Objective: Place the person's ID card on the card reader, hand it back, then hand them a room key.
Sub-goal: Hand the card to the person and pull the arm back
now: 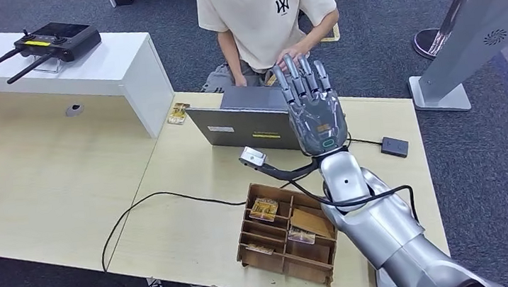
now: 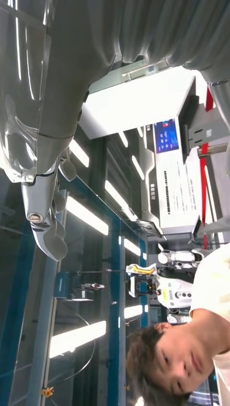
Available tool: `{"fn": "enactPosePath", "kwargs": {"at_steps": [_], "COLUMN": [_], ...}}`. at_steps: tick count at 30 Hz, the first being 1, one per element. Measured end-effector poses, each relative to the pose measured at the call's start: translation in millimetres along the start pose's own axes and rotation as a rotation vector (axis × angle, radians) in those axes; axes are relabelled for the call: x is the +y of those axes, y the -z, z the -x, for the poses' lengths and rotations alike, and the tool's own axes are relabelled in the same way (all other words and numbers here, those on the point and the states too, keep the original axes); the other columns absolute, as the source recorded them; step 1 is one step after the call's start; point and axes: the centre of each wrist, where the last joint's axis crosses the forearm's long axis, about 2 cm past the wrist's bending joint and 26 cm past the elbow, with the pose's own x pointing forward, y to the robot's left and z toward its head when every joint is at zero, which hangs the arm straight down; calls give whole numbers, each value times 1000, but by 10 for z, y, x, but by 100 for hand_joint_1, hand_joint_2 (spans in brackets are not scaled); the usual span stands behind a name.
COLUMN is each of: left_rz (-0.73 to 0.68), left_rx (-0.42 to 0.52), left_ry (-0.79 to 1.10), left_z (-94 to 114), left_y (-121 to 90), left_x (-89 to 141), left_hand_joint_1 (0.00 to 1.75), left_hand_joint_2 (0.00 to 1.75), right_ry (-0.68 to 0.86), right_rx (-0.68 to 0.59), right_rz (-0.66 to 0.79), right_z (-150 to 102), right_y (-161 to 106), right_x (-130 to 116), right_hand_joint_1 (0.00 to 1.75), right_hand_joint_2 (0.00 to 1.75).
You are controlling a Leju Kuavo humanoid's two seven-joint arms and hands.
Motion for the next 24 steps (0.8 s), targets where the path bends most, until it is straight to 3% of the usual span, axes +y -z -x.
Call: {"fn": "enactPosePath", "kwargs": {"at_steps": [9, 15, 24], "left_rz": [-5, -11, 2], "left_rx": [-1, -14, -16], "left_ry": [-12, -54, -160], "left_z": [28, 121, 283], "left_y": [6, 25, 52], "left_x": [-21, -84, -189], "left_hand_joint_1": [0, 0, 0], "left_hand_joint_2": [175, 175, 175], "right_ry": [150, 478, 905], "right_rx": [51, 103, 149], "right_rz": [20, 122, 343], "right_z": [-45, -260, -550], "right_y": [-100, -294, -880], "right_x": [-23, -192, -621], "right_hand_joint_1": [0, 0, 0], "right_hand_joint_2": [175, 175, 175]}}
